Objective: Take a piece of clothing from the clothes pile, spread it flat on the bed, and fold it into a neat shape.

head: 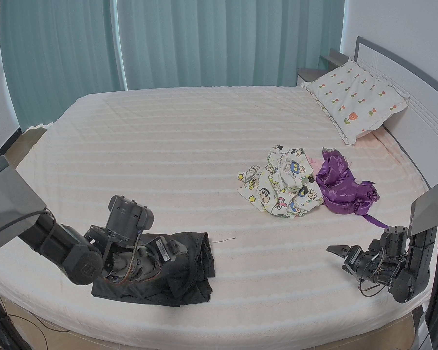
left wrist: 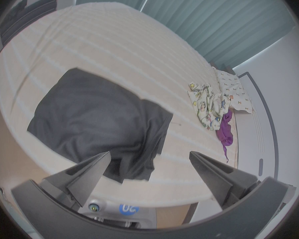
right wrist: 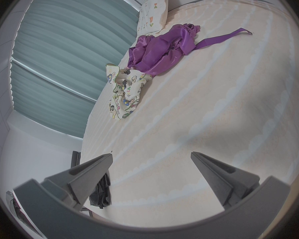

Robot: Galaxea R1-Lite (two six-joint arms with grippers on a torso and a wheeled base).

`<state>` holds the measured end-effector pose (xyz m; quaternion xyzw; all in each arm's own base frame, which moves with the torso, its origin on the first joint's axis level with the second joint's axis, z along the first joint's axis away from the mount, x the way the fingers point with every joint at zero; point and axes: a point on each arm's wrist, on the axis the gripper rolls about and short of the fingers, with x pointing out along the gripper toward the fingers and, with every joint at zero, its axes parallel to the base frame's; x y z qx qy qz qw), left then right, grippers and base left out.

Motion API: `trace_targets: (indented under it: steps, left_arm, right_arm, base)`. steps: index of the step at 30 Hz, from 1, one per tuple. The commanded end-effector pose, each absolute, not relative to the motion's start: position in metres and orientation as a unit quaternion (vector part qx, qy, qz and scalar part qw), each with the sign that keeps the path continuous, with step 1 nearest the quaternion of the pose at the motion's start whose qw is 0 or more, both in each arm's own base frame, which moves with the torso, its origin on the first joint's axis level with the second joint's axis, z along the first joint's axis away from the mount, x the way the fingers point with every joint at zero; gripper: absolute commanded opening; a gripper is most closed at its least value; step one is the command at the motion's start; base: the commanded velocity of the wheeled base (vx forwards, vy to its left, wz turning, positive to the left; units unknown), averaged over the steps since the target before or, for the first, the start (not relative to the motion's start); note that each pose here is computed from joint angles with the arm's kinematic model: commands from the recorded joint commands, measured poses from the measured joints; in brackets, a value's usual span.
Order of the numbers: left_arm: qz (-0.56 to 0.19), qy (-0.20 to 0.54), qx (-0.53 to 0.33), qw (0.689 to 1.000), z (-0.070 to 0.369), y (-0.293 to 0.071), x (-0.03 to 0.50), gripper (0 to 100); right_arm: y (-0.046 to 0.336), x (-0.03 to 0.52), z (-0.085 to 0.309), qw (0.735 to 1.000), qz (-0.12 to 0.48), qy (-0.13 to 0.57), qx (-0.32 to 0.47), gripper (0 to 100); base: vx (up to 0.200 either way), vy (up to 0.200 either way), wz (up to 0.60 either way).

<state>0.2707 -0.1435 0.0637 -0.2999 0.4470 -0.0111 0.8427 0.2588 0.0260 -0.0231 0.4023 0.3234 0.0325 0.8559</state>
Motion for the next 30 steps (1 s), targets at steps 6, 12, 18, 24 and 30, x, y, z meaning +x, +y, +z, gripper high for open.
trace_targets:
  steps: [6,12,18,24,30]
  left_arm:
    - [-0.005,0.483,-0.339,0.807,0.054,-0.121,0.236,100]
    - [-0.01,0.469,-0.376,0.799,0.052,-0.121,0.233,100]
    - [-0.011,0.472,-0.412,0.78,0.054,-0.105,0.243,100]
    - [-0.012,0.469,-0.442,0.764,0.056,-0.085,0.251,100]
    - [-0.003,0.458,-0.458,0.762,0.056,-0.07,0.26,100]
  right_arm:
    - [0.033,0.26,-0.032,0.852,0.039,0.337,0.398,100]
    - [0.035,0.26,-0.032,0.852,0.042,0.339,0.396,100]
    - [0.038,0.263,-0.034,0.853,0.048,0.338,0.394,100]
    - [0.041,0.264,-0.033,0.855,0.052,0.336,0.393,100]
    - [0.041,0.268,-0.031,0.858,0.055,0.327,0.392,100]
  base:
    - [0.0,0.0,0.0]
    - [0.0,0.0,0.0]
    - [0.0,0.1,0.0]
    - [0.0,0.2,0.0]
    - [0.0,0.2,0.0]
